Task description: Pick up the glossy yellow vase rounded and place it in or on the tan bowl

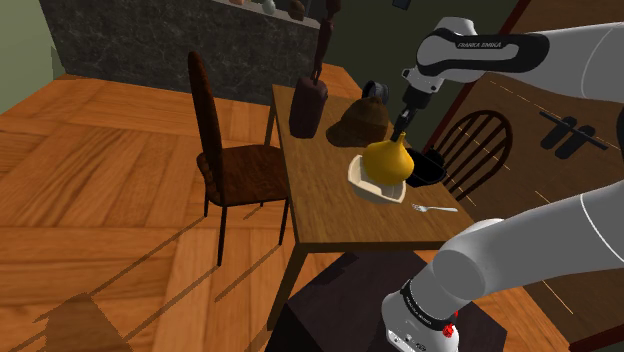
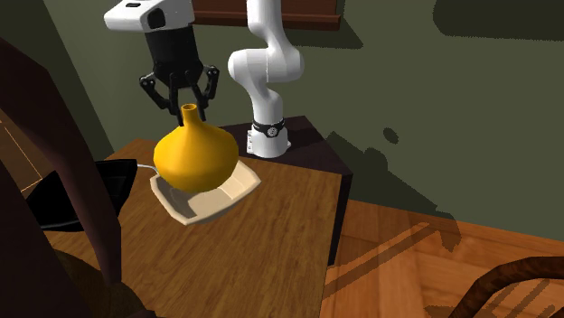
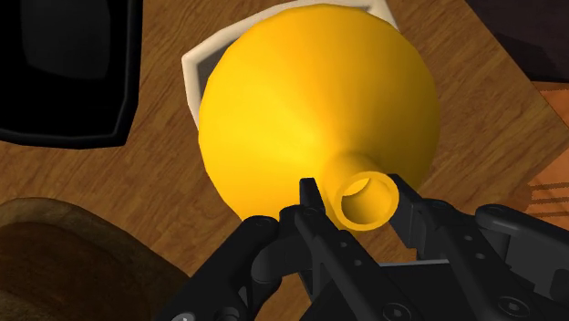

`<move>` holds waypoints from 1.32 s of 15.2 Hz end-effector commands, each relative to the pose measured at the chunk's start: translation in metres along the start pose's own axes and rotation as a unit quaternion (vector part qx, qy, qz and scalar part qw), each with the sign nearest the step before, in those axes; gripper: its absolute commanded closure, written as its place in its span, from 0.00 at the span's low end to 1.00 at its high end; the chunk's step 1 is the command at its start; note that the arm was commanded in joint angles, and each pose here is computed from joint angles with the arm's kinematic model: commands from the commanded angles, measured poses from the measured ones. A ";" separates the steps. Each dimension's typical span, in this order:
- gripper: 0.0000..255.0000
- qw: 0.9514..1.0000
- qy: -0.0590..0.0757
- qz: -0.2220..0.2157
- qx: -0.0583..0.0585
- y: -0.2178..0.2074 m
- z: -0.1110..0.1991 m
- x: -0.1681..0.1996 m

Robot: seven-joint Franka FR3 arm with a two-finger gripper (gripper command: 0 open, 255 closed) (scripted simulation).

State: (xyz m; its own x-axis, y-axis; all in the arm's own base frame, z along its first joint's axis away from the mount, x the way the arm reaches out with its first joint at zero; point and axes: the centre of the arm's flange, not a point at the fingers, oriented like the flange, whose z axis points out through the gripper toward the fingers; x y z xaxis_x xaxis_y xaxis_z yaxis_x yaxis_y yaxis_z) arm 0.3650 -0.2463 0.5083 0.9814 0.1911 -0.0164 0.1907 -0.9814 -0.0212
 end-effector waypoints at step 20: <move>0.00 1.000 0.000 0.000 0.000 0.000 -0.050 0.000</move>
State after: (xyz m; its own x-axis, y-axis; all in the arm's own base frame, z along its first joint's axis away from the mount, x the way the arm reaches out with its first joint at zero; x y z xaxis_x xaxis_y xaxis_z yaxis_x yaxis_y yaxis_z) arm 0.3660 -0.2472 0.5584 0.9815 0.1911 -0.0154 0.1907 -0.9814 -0.0204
